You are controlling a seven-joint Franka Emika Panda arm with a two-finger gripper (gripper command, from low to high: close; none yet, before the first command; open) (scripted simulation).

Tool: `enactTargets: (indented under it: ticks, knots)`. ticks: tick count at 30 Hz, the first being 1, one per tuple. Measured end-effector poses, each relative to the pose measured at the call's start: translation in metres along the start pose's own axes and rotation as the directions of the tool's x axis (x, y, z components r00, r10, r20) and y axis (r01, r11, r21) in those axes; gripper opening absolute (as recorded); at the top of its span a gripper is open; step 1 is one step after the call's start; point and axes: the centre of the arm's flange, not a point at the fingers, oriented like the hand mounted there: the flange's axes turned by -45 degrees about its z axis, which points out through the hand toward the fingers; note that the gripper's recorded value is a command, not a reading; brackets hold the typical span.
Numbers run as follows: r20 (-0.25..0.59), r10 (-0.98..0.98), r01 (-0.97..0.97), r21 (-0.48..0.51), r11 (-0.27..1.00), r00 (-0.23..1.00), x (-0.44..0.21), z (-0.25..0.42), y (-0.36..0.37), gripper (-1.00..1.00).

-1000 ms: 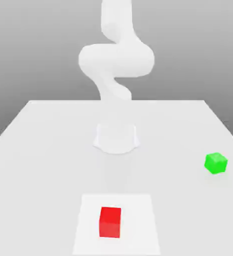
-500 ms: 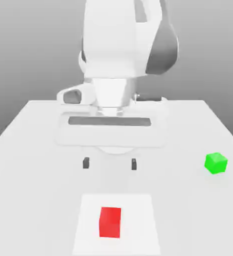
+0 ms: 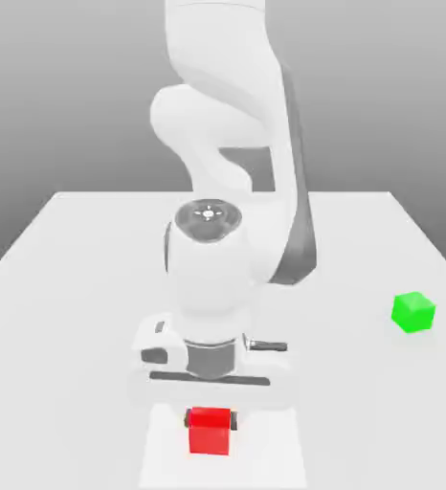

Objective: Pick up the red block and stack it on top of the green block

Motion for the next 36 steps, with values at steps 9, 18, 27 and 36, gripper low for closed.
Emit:
enactTargets:
  ticks: [9, 18, 27, 36]
  knots:
    - [-0.001, -0.104, 0.104, 0.009, 0.995, 0.995, -0.007, -0.062, -0.034, -1.0]
    - [-0.016, -0.83, 0.83, 0.031, 0.557, 0.557, -0.146, -0.09, -0.261, -1.0]
    - [0.0, -1.0, 1.0, -0.003, -0.025, -0.025, -0.295, -0.085, -0.333, -1.0]
    - [0.001, -0.999, 0.999, -0.002, -0.039, -0.039, -0.299, -0.037, -0.333, 1.0]
